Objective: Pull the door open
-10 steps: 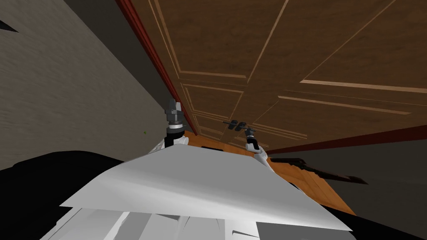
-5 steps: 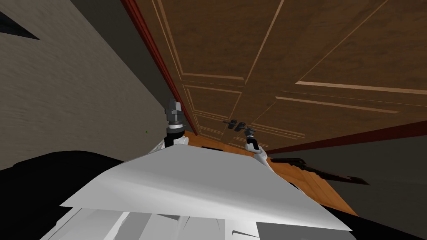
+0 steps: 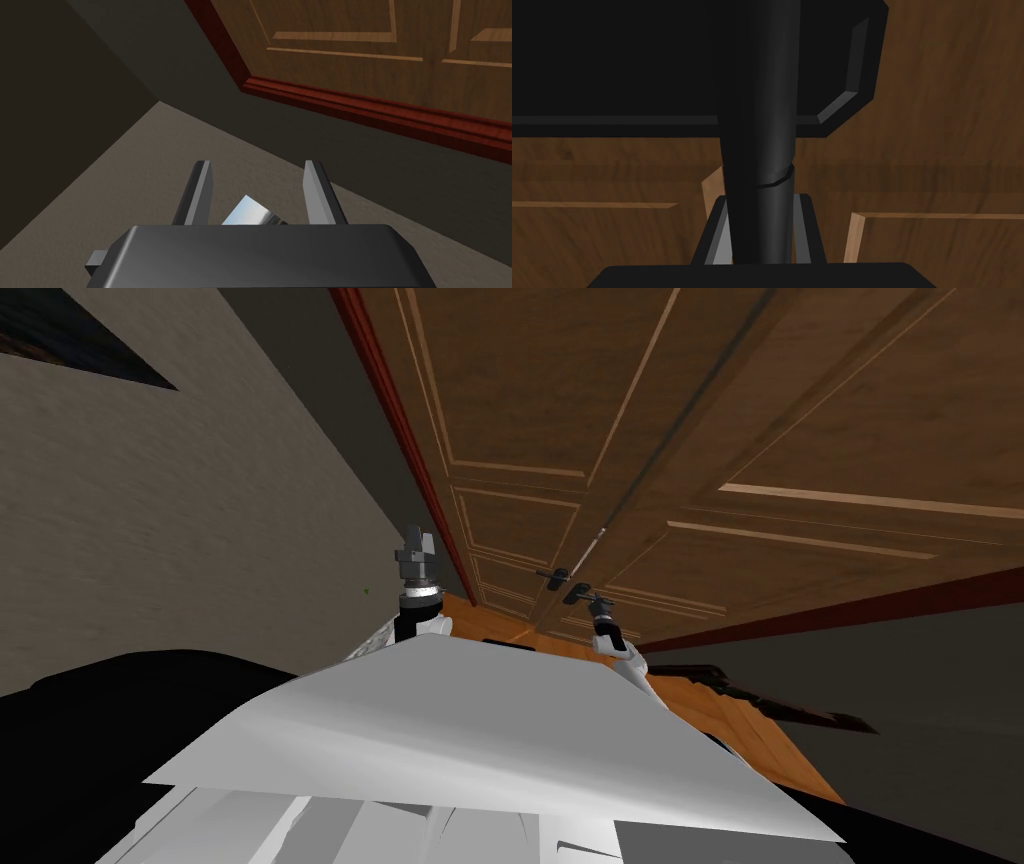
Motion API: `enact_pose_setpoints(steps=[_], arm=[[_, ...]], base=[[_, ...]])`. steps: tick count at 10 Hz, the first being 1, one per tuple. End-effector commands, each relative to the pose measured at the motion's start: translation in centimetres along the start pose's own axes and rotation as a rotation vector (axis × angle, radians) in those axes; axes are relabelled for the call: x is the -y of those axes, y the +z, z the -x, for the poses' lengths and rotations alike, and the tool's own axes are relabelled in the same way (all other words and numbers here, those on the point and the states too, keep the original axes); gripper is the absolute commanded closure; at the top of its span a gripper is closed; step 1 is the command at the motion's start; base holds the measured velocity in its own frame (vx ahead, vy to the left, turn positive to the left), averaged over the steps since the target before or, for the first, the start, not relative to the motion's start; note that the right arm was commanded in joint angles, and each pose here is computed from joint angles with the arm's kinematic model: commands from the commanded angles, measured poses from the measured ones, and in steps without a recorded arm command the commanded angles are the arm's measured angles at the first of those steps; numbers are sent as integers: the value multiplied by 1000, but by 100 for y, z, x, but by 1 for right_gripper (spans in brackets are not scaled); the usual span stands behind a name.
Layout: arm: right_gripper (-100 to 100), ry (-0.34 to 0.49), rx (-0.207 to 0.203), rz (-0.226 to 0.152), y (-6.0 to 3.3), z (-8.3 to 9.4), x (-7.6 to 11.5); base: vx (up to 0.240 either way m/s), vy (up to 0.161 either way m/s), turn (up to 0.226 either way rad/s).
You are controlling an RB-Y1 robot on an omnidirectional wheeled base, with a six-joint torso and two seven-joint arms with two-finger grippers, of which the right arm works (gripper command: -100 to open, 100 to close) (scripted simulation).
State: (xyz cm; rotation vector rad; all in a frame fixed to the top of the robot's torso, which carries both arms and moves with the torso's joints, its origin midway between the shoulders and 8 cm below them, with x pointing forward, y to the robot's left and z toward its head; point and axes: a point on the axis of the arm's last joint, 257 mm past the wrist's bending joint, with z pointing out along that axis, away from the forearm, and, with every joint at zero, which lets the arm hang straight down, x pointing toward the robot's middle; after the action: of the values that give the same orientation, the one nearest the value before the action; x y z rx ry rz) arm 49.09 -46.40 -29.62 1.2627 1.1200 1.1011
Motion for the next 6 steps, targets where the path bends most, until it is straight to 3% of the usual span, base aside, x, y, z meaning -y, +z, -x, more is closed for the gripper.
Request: enact_pose_setpoints(steps=[1,5,6], arm=[[100,-4,-11,-4,-56,38,-3],[100,8,-94,2,-108,-210,-34],[100,3,-78,-3,-111,-147,-20]], base=[[-203,-23,128],[-221,-91,156],[-84,-33,31]])
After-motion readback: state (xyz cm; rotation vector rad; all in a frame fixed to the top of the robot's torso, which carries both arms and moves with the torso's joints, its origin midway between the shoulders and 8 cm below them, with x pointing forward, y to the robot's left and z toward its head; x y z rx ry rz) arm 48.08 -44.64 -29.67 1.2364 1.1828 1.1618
